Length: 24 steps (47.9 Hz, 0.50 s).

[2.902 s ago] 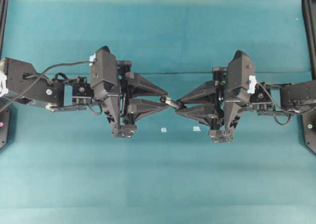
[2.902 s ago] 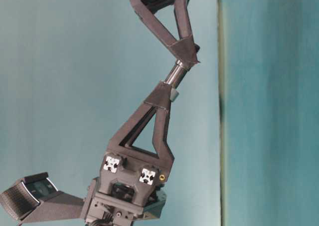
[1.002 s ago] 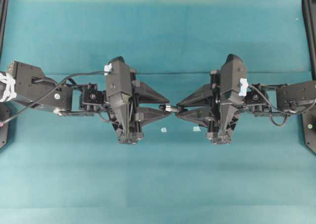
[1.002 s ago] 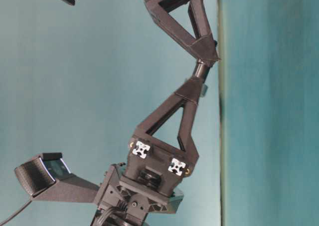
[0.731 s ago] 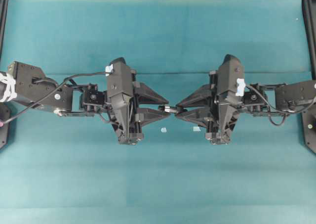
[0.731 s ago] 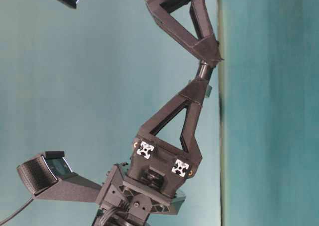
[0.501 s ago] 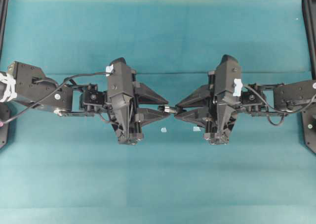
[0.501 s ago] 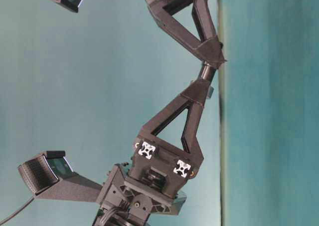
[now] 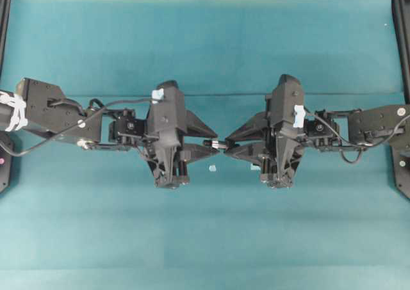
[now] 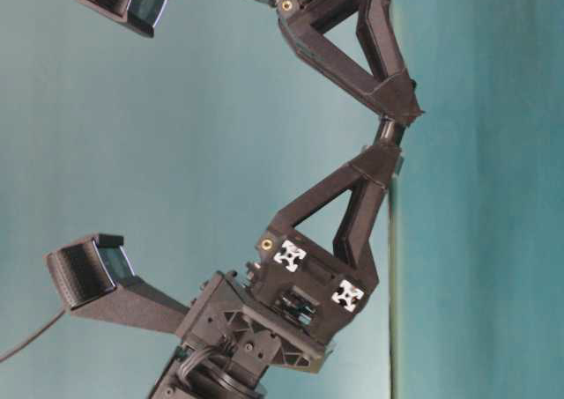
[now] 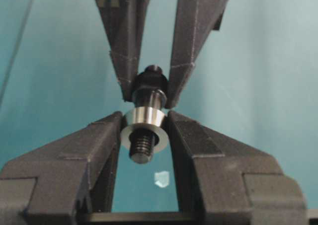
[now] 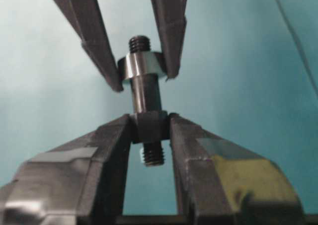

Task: Insert the washer onto the shaft with both hands.
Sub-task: 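Push the washer with the left gripper onto the shaft's threaded end, then open the left gripper and pull it back from the washer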

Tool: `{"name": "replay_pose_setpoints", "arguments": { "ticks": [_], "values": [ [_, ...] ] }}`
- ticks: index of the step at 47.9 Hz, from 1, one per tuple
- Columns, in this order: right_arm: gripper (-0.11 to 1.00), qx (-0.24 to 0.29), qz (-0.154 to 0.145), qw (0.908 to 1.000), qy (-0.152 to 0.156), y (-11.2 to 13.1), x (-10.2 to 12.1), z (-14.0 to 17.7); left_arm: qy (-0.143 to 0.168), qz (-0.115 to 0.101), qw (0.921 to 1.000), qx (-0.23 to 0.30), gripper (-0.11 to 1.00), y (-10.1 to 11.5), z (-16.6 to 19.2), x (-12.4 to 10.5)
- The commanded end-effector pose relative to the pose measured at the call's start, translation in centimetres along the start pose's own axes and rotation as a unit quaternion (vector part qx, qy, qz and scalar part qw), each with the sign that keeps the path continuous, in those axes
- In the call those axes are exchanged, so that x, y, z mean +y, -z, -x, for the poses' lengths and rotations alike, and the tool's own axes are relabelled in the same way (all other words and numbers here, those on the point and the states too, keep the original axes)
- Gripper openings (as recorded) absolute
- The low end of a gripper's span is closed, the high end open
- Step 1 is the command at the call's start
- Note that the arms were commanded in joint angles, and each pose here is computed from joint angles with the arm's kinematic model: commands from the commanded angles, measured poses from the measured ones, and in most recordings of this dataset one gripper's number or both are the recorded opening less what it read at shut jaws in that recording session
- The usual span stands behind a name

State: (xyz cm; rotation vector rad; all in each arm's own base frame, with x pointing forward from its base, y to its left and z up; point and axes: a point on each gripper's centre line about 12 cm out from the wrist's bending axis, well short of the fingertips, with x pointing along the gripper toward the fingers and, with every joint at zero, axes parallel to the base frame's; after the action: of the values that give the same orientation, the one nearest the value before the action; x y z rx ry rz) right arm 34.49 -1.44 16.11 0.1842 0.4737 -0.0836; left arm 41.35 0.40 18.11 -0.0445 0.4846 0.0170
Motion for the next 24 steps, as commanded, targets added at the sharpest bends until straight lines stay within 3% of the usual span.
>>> {"name": "replay_pose_setpoints", "arguments": {
  "ticks": [1, 24],
  "values": [
    [0.0, -0.03, -0.002, 0.9995, 0.001, -2.06, -0.09, -0.15, 0.011, -0.011, 0.9998, -0.015, 0.35, -1.19, -0.01, -1.02],
    [0.0, -0.03, -0.002, 0.9995, 0.001, -2.07, -0.08, -0.19, 0.011, -0.011, 0.9997, -0.02, 0.35, -1.64, -0.32, -0.99]
  ]
}}
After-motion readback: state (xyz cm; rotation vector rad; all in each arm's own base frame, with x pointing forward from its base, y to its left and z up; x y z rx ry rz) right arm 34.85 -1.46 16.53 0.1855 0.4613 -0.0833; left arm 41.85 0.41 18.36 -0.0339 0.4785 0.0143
